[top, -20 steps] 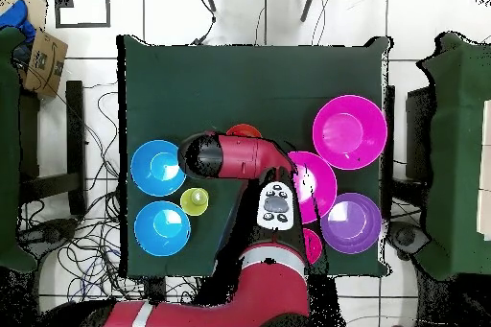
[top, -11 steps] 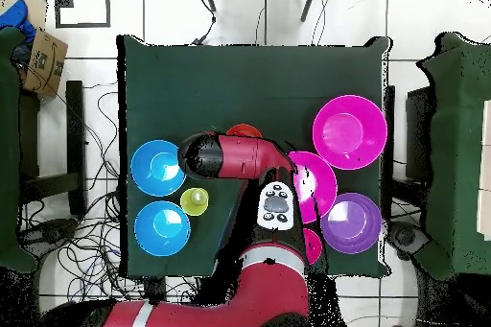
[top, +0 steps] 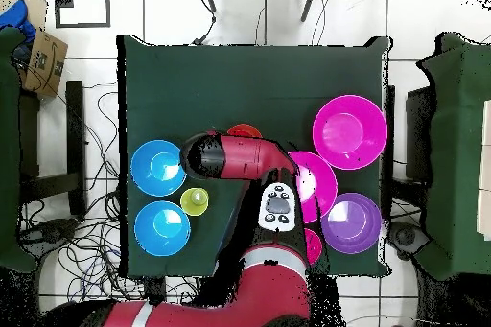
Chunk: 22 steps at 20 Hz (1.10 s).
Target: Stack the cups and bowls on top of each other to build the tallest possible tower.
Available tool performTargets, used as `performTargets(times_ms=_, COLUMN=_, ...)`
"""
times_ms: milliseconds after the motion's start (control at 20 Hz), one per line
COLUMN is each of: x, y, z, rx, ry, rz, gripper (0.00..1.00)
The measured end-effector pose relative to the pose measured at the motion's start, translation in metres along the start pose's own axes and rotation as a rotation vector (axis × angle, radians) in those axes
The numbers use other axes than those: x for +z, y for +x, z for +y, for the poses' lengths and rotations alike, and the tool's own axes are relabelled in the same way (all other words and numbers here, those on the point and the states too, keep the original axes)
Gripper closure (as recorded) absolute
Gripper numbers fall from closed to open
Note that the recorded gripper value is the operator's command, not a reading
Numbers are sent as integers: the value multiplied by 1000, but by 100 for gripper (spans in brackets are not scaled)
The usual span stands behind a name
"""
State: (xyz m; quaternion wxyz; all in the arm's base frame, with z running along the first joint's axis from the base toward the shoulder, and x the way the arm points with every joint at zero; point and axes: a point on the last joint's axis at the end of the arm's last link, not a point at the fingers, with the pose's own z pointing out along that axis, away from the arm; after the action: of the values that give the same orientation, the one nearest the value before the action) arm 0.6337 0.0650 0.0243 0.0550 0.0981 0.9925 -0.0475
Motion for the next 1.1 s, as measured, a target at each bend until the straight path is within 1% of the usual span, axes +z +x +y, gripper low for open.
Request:
performTargets(times_ms=700, x=0, y=-4, z=-2, rx=2, ry=0, rz=-29, gripper=100)
performTargets(times_ms=850, x=0, y=-6, z=-2, rx=3, ry=-1, rz=-39, gripper=100)
performTargets(times_ms=900, x=0, y=-7, z=-3, rx=4, ry=-2, rz=-51, gripper=100)
performTargets(times_ms=1100, x=0, y=-11, z=-3, rx=4, ry=-4, rz=-74, gripper=100)
